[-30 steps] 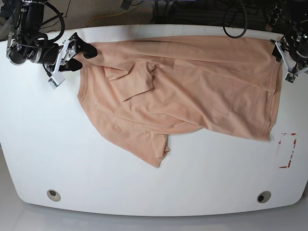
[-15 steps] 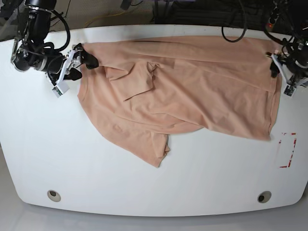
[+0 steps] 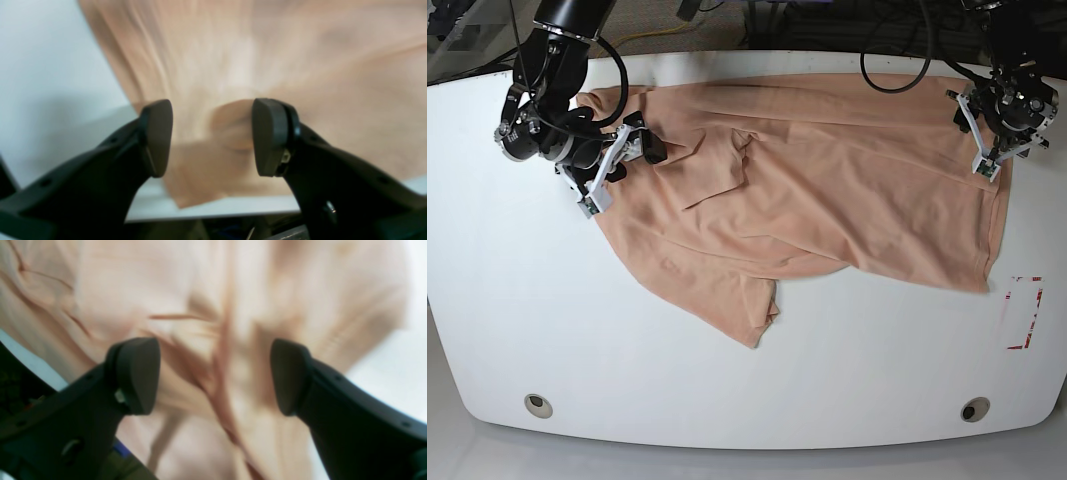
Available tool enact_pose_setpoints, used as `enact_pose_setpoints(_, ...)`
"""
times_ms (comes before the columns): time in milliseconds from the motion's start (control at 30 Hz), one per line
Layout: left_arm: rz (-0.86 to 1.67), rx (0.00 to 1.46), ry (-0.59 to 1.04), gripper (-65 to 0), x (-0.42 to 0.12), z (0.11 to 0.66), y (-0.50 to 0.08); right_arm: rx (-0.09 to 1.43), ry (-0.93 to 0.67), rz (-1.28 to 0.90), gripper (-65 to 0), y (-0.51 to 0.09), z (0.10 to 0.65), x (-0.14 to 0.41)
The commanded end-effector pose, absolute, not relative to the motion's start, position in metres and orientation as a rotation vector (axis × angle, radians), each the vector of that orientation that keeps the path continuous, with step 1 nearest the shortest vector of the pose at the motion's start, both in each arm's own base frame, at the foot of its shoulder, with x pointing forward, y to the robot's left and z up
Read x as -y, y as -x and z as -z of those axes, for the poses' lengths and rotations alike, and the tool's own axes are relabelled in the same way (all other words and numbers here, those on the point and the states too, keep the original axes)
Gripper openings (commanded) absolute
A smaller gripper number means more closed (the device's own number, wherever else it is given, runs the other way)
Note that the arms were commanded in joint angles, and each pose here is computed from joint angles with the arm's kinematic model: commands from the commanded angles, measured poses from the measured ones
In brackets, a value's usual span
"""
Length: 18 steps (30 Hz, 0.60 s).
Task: Fold the T-shirt properly
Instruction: 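Move the right gripper onto the shirt body and pinch the fabric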
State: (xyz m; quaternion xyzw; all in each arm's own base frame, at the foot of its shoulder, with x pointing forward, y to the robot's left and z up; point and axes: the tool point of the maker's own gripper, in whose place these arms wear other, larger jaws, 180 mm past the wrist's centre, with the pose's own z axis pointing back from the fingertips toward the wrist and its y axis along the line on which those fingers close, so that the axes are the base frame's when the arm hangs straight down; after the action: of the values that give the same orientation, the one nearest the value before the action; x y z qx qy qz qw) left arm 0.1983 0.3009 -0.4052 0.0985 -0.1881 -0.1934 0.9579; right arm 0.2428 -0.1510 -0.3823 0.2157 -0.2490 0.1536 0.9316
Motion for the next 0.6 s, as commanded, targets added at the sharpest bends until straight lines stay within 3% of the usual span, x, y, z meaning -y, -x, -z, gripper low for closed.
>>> enact_pose_setpoints(0, 0.387, 0.433, -0.171, -30.6, -0.301, 0.409, -0.206, 0.522, -0.426, -0.359, -17.4, -0.25, 0.379, 0.142)
enact_pose_setpoints(233, 0.377, 0.446, -0.151, -30.6, -0.303, 0.416, -0.206, 0.516, -0.415, -0.446, -30.9, -0.259, 0.394, 0.114)
enact_pose_setpoints(567, 0.383, 0.423, -0.155, -30.6, -0.305, 0.418, -0.195, 0.555, -0.427, -0.433, -31.7, -0.283, 0.389, 0.118)
